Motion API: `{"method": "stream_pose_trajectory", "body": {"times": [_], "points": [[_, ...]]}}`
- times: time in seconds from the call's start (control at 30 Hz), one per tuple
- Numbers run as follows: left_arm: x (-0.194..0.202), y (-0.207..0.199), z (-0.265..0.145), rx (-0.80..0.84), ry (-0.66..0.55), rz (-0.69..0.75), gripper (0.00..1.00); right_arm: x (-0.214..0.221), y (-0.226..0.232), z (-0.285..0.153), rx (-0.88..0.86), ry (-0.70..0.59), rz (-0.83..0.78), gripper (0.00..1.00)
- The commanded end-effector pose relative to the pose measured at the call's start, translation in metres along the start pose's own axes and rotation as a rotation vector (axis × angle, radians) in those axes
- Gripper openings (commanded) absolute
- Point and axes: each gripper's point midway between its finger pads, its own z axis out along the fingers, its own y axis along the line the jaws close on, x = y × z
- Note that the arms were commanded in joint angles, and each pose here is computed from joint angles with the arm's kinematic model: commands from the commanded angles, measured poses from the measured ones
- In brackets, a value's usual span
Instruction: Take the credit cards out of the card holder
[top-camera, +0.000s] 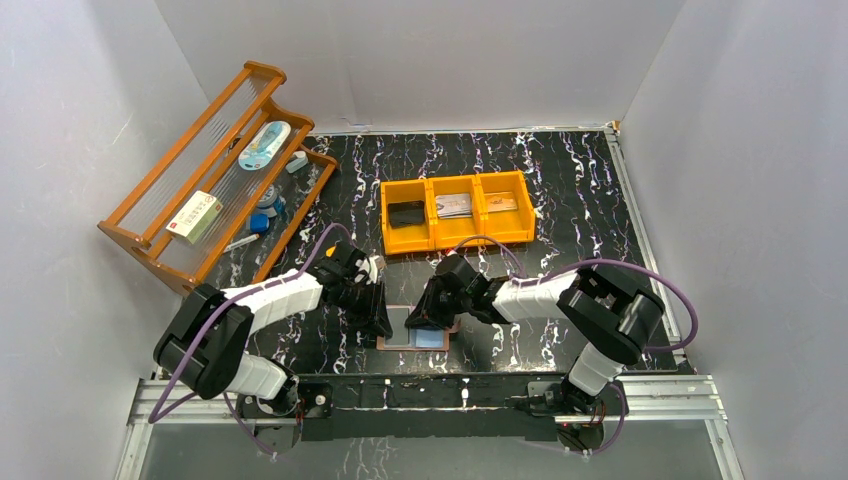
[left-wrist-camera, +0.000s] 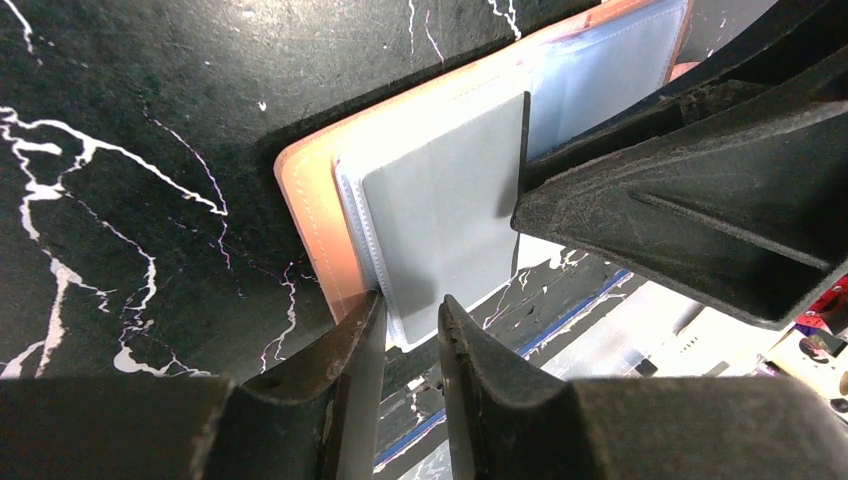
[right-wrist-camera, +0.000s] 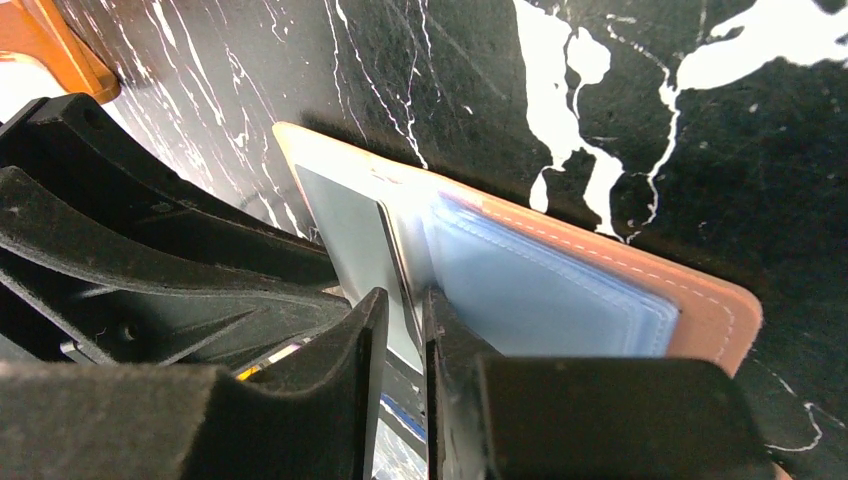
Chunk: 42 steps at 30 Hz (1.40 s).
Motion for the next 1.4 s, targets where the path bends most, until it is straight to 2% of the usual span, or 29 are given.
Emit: {"method": "stream_pose_trajectory", "body": {"times": [0.0,0.13,0.43,0.67,0.93,1.1,1.27,1.37], "points": [[-0.001,-0.007,0.001,0.01,0.005,0.032,0.24,0.005,0.02,-0.001,-0.097,0.023,-0.025,0.26],[-0.002,-0.01,0.0,0.016,0.001,0.042,0.24,0.005,0.03,-0.005,-0.157,0.019,-0.039,0.21],[-0.002,-0.002,-0.001,-0.036,-0.001,0.034,0.21,0.003,0.034,-0.008,-0.176,0.008,-0.047,0.03],[-0.004,0.008,-0.005,-0.1,-0.018,0.042,0.16,-0.004,0.026,-0.013,-0.135,-0.027,-0.035,0.02],[-0.011,0.006,-0.014,-0.111,-0.078,0.057,0.15,-0.004,0.018,-0.014,-0.114,-0.018,-0.026,0.03],[-0.021,-0.004,-0.019,-0.092,-0.111,0.059,0.25,-0.003,0.015,-0.011,-0.103,-0.007,-0.026,0.05],[-0.041,-0.028,-0.023,-0.03,-0.138,0.09,0.43,-0.001,0.011,-0.007,-0.093,0.008,-0.019,0.11],[-0.038,-0.024,-0.016,-0.037,-0.101,0.089,0.47,-0.001,0.011,-0.007,-0.09,0.009,-0.015,0.15]]}}
